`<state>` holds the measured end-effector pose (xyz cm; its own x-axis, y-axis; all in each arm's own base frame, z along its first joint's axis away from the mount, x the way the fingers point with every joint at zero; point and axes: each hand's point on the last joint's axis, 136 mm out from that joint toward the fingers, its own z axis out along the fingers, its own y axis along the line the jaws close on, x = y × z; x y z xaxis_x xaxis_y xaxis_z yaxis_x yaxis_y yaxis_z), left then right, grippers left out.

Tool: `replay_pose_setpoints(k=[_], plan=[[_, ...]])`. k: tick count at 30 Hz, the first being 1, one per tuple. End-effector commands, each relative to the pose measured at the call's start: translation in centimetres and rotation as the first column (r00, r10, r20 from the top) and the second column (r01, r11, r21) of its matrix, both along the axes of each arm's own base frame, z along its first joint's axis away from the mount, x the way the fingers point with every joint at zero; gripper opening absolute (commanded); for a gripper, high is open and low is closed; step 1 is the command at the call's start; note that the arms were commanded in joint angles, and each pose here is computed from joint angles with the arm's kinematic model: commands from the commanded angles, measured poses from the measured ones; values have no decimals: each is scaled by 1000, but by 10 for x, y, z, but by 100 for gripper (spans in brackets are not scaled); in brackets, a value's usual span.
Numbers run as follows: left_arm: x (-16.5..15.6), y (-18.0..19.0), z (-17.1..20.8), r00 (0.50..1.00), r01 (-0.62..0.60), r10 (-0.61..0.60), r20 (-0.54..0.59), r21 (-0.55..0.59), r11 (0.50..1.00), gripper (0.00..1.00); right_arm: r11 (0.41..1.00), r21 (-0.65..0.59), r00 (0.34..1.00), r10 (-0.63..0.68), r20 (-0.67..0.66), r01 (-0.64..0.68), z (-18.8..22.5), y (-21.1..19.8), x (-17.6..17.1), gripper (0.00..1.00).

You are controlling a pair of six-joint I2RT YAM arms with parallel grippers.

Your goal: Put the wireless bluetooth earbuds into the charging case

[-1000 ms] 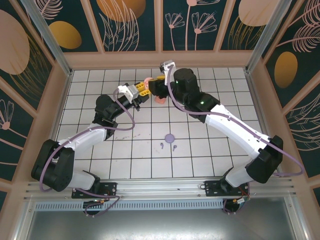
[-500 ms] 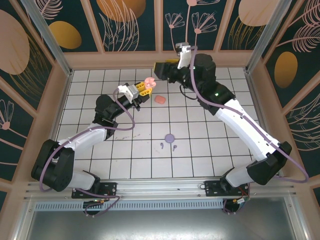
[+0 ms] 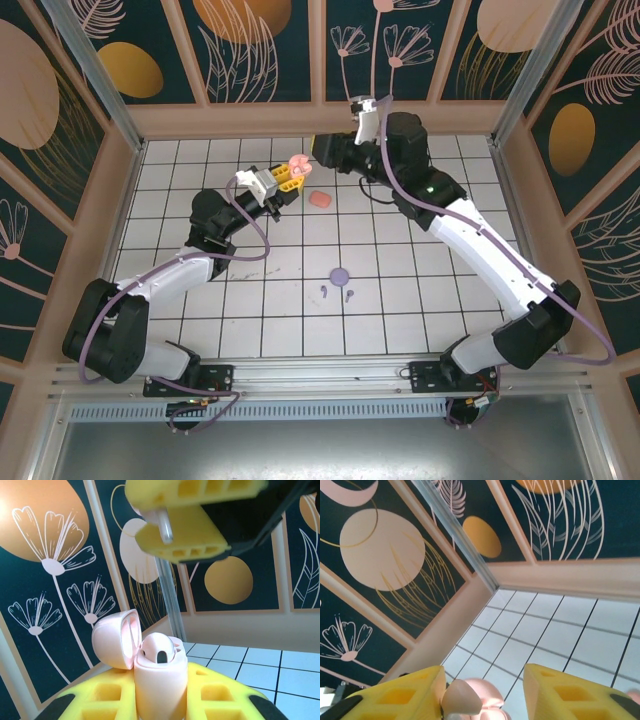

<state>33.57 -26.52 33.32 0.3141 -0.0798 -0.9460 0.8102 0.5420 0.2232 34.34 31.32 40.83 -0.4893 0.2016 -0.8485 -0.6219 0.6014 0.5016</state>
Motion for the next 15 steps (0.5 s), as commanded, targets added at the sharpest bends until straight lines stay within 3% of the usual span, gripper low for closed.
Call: replay_pose_setpoints(k=[1, 11, 15], plan=[[-2, -1, 18, 999, 6, -4, 51, -39, 999, 0, 998, 45, 999, 46, 14, -47, 7, 2, -12, 42], [0, -3, 18, 999, 11, -9, 45, -42, 999, 0, 994, 25, 994, 106, 20, -106, -3, 9, -26, 25], [2, -2, 17, 999, 2, 0, 38, -46, 999, 0, 997, 15, 997, 75, 19, -76, -10, 6, -24, 24]])
